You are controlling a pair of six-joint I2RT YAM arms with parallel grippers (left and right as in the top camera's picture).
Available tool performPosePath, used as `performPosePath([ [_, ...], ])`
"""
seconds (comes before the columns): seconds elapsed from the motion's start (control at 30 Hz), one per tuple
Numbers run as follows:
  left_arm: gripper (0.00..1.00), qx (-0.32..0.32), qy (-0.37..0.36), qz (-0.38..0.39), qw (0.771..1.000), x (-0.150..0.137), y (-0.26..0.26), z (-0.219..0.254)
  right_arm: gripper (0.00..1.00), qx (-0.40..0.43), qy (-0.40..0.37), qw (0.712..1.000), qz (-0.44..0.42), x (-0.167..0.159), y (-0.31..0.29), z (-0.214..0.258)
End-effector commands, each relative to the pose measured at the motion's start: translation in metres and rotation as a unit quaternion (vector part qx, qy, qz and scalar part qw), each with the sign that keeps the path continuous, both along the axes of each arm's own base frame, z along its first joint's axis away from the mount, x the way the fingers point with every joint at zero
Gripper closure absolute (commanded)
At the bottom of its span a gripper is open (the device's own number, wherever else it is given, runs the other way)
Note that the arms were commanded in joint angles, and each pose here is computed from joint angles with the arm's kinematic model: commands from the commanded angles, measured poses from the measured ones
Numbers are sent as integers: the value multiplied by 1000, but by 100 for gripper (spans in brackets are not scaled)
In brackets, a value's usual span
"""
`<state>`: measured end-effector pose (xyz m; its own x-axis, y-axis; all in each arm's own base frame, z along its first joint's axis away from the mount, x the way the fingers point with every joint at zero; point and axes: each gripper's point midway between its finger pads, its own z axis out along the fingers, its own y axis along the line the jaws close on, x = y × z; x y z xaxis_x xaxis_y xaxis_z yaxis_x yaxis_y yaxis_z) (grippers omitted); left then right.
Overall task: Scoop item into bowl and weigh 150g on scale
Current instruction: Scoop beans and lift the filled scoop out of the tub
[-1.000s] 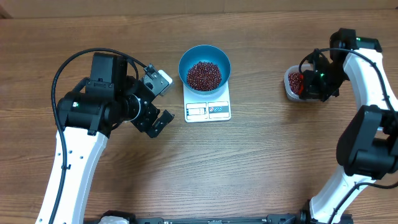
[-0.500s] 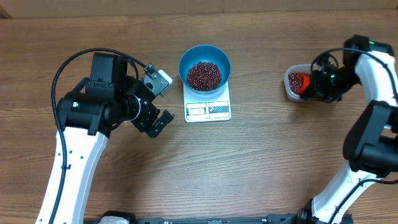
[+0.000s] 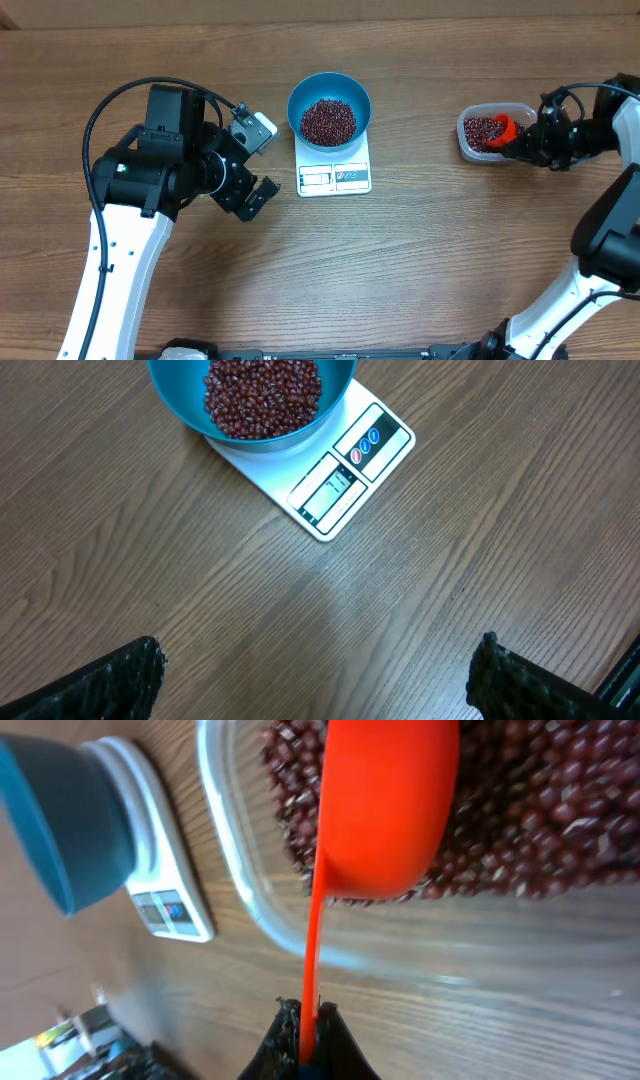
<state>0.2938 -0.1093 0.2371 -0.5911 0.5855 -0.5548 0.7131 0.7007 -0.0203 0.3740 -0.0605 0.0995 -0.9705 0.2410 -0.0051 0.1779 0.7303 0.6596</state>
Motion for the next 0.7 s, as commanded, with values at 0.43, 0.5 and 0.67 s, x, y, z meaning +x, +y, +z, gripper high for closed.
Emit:
performPosePath([
  [0.43, 0, -3, -8, -13, 1000, 2, -3, 4, 96, 77, -33, 996, -38, -4, -14, 22],
  [0.5, 0, -3, -8, -13, 1000, 2, -3, 4, 96, 78, -33, 996, -39, -4, -13, 23],
  [0.67, 1, -3, -8, -13, 1000, 2, -3, 4, 96, 94, -32, 994, -40, -5, -9, 27],
])
